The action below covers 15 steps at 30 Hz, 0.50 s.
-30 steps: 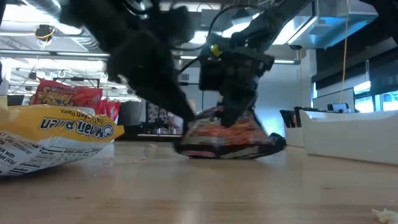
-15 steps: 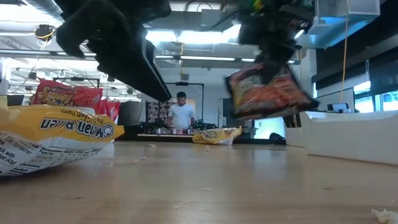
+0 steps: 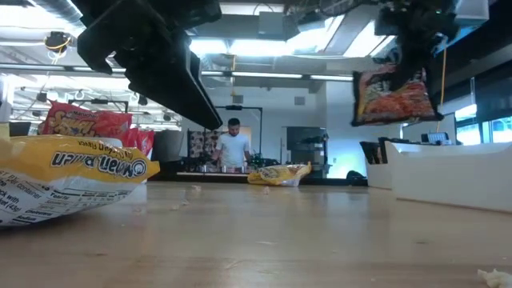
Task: Sort Maruchan noodles
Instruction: Put the black noodle into the top right white bin
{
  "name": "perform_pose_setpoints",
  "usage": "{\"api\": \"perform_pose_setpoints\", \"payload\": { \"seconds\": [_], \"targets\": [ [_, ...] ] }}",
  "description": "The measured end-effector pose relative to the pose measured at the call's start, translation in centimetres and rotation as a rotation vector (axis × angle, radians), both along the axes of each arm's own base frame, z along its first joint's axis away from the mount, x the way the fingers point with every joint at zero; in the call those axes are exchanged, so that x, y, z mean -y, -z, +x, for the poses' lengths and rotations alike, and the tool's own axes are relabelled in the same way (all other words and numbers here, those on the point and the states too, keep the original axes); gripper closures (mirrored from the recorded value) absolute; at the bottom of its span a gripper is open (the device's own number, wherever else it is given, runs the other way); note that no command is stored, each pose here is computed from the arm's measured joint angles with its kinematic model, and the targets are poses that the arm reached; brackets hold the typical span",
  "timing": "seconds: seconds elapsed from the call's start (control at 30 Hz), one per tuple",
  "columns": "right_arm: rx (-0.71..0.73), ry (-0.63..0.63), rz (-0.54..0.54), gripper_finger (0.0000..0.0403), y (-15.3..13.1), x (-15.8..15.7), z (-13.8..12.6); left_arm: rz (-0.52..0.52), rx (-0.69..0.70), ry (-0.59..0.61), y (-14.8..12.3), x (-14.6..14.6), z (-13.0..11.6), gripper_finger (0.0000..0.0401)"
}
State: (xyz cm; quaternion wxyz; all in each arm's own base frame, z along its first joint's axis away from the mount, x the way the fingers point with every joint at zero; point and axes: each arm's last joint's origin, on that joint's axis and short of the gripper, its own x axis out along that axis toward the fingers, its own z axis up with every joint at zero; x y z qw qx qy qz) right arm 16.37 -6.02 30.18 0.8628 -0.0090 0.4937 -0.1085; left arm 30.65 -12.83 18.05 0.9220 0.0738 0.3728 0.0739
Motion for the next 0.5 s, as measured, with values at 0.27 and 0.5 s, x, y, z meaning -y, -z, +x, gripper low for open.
{"api": "perform_pose_setpoints", "payload": {
  "seconds": [0.27,0.5],
  "targets": [
    [-0.164,0.218,-0.178,0.0385,-0.2,2.0,-3.3,-0.002,0.006,-0.003,0.0,0.0,0.1,0.0257],
    [-0.262,0.139,-0.262,0.0385,2.2,3.9,-3.8,-0.002,0.006,-0.004,0.0,0.0,0.1,0.0257]
  ]
}}
